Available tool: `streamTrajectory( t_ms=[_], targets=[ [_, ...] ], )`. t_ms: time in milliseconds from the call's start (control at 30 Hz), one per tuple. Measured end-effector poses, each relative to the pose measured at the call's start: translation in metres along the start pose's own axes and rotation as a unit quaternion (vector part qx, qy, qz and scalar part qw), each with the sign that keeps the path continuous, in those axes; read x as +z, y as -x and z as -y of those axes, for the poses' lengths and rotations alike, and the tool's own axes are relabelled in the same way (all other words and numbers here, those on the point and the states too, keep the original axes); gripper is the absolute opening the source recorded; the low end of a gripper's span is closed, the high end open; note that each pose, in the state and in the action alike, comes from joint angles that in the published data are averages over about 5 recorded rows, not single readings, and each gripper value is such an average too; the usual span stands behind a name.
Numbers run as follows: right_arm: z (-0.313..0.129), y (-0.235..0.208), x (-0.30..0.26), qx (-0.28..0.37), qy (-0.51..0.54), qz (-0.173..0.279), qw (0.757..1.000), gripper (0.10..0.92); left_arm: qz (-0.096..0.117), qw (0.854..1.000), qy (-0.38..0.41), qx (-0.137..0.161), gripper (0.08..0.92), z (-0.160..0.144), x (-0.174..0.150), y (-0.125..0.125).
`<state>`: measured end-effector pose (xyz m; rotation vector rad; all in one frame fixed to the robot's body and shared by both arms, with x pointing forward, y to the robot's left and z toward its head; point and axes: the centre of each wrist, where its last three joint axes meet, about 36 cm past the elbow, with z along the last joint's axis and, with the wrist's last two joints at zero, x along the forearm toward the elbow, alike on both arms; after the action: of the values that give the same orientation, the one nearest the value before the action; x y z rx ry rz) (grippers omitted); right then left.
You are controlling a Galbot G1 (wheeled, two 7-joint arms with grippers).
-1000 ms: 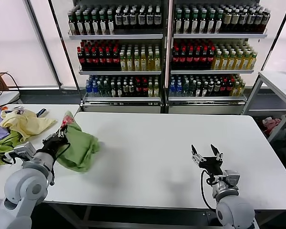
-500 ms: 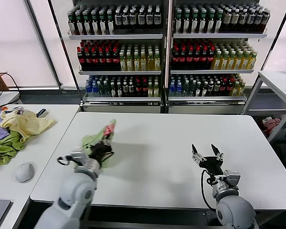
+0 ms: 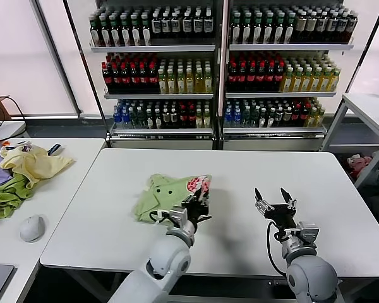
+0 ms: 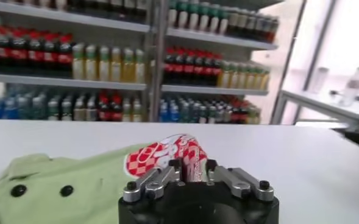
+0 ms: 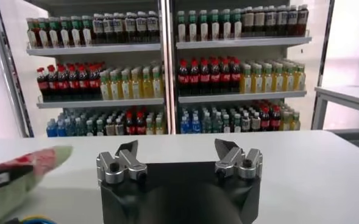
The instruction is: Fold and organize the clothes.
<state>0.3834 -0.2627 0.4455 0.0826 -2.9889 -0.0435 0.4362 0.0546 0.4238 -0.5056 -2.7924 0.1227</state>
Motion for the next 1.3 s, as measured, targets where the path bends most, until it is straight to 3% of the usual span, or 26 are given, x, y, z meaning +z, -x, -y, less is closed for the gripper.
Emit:
streamTrajectory(
  t_ms=[300, 533, 833, 1167, 1300],
  targets=[
    [-0.011, 0.01, 0.003, -0.002, 0.008, -0.006, 1.0, 0.823, 0.034, 0.999, -0.011, 0.031, 0.622, 0.017, 0.001, -0.007],
    [-0.039, 0.025, 0.016, -0.006, 0.023, -0.025, 0.999, 0.823, 0.064, 0.998, -0.012, -0.002, 0.799, -0.014, -0.002, -0.033],
    [-0.093, 0.049, 0.036, -0.021, 0.038, -0.055, 0.998, 0.823, 0.094, 0.992, 0.015, -0.078, 0.823, -0.063, 0.005, -0.069],
    [-0.142, 0.066, 0.051, -0.041, 0.038, -0.092, 0.994, 0.821, 0.088, 0.989, 0.019, -0.114, 0.823, -0.076, 0.016, -0.101],
    [-0.153, 0.069, 0.054, -0.046, 0.038, -0.105, 0.993, 0.75, 0.086, 0.988, 0.021, -0.123, 0.823, -0.08, 0.018, -0.11]
  ],
)
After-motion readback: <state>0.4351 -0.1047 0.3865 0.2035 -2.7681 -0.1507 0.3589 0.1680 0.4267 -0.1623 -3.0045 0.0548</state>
